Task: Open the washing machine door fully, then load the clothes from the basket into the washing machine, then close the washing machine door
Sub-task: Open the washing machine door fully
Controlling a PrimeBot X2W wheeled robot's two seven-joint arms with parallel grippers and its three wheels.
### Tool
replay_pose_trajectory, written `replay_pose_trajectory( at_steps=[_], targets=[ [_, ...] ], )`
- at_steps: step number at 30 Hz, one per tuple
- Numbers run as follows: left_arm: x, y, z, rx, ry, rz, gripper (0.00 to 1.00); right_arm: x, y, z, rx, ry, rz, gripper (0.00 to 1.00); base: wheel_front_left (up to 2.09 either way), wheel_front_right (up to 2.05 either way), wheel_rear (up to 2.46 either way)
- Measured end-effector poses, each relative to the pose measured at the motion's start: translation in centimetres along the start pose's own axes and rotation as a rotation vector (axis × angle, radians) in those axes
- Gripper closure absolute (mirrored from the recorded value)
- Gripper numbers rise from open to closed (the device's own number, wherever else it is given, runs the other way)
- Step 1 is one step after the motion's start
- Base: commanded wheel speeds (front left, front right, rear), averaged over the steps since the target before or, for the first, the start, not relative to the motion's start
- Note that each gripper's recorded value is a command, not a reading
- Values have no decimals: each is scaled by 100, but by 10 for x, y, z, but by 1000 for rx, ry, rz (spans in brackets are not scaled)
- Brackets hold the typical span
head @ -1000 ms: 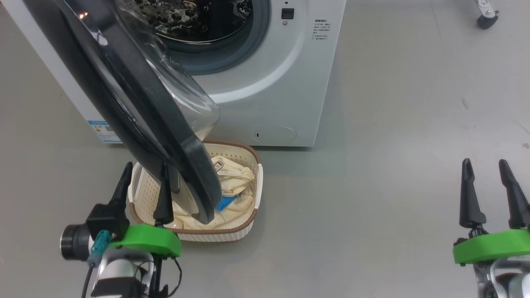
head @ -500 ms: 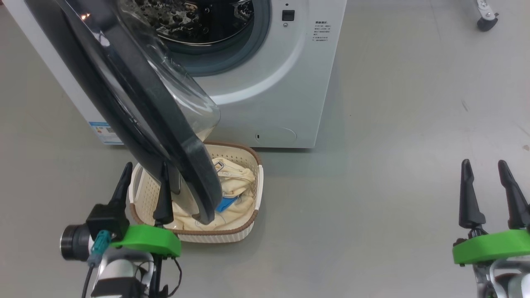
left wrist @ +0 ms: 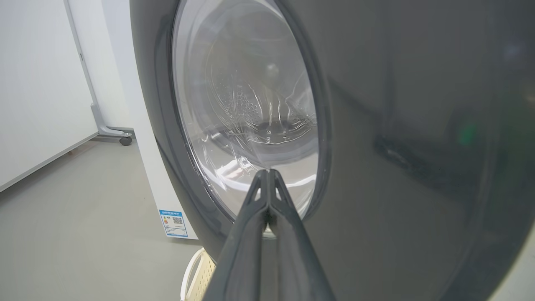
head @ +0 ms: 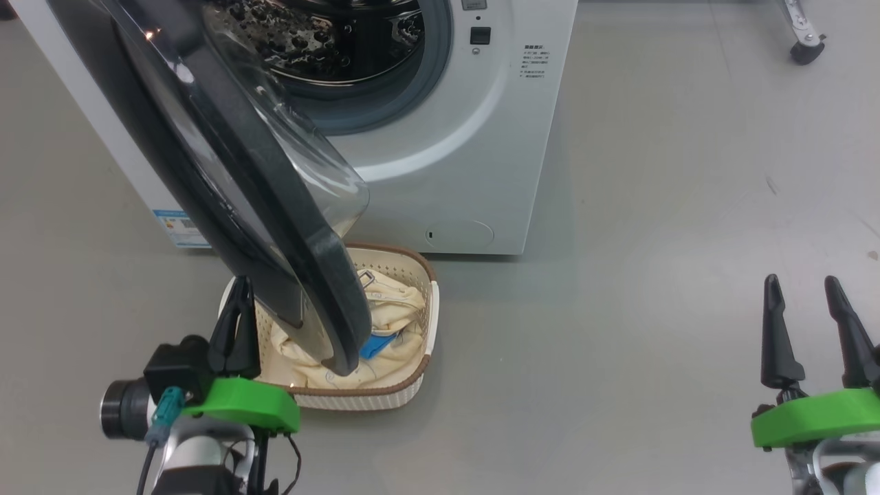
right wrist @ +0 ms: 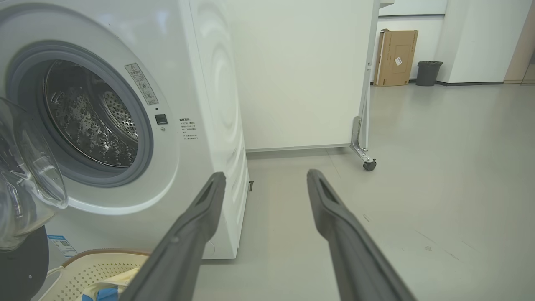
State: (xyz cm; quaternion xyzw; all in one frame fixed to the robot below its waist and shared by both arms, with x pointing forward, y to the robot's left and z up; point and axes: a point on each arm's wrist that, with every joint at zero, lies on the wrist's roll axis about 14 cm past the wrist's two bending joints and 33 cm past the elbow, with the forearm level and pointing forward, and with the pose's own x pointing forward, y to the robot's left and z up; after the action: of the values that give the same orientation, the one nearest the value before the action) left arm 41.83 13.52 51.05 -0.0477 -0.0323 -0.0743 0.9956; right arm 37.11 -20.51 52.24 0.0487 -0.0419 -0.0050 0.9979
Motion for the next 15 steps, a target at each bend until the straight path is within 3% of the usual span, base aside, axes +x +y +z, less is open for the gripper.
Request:
replay_pose_trajectory(
  at_steps=[10, 15],
  targets=[
    [-2, 20, 6, 13, -13, 63, 100, -2, -1, 3, -2, -3, -2, 0, 0, 0, 0],
    [7, 42, 43, 58, -115, 119, 100, -3, -1, 3, -2, -4, -3, 0, 0, 0, 0]
  ],
)
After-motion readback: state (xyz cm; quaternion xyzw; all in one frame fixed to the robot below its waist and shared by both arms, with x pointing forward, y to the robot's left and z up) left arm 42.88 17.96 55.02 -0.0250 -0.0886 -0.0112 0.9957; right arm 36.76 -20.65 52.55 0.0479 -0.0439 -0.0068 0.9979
